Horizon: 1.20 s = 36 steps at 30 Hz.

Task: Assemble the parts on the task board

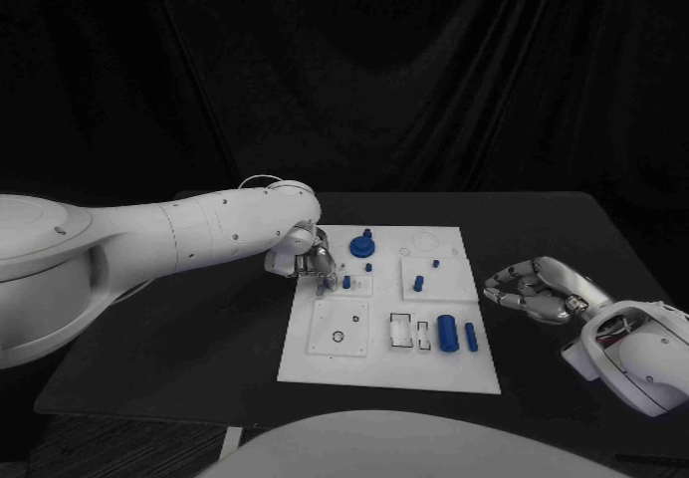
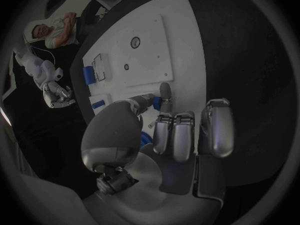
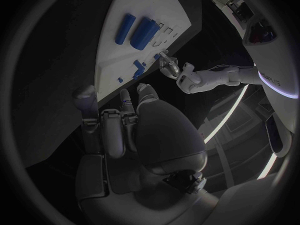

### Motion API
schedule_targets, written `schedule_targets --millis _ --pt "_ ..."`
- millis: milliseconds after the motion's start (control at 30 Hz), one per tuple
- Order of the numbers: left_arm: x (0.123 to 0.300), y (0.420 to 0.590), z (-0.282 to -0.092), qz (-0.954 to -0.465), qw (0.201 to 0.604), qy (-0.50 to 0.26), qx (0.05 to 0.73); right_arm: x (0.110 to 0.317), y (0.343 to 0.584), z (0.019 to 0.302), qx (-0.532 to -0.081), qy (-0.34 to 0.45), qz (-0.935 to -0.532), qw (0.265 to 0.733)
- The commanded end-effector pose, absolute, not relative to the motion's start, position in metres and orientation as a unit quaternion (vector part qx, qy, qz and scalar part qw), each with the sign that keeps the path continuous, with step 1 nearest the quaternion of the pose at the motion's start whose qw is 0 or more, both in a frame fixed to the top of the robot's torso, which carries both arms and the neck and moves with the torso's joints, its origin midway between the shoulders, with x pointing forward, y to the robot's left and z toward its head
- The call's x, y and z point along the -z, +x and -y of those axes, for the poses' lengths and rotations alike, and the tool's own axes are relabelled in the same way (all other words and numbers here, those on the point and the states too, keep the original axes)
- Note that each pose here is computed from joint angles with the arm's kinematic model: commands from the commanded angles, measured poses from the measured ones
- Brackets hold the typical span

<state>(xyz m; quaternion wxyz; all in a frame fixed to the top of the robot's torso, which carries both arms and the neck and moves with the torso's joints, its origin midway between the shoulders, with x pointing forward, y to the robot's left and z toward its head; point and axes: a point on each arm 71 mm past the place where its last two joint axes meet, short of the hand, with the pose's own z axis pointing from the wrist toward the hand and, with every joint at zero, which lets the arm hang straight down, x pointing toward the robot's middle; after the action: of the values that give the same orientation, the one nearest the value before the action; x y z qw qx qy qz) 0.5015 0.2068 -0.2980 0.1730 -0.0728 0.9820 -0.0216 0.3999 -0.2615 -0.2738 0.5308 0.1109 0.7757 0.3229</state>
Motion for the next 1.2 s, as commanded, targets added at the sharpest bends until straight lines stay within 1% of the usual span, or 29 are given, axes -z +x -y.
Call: schedule_targets --millis 33,533,867,1033,1200 --pt "0.298 0.502 -0.204 -0.982 0.173 -0.075 0.031 0.275 0.399 0.262 -0.317 0.114 -0.780 0.527" --pt "0.298 0.502 -0.205 -0.983 0.169 -0.073 0.025 0.277 0.398 0.261 -0.318 0.114 -0.782 0.524" --pt "0.298 0.502 -0.209 -0.982 0.171 -0.078 0.018 0.279 0.396 0.262 -0.317 0.115 -0.783 0.523" --pt "0.297 0.502 -0.214 -0.979 0.188 -0.075 0.014 0.280 0.396 0.262 -0.317 0.115 -0.783 0.522" --pt "0.296 0.503 -0.216 -0.974 0.209 -0.081 0.033 0.280 0.396 0.262 -0.316 0.115 -0.784 0.522"
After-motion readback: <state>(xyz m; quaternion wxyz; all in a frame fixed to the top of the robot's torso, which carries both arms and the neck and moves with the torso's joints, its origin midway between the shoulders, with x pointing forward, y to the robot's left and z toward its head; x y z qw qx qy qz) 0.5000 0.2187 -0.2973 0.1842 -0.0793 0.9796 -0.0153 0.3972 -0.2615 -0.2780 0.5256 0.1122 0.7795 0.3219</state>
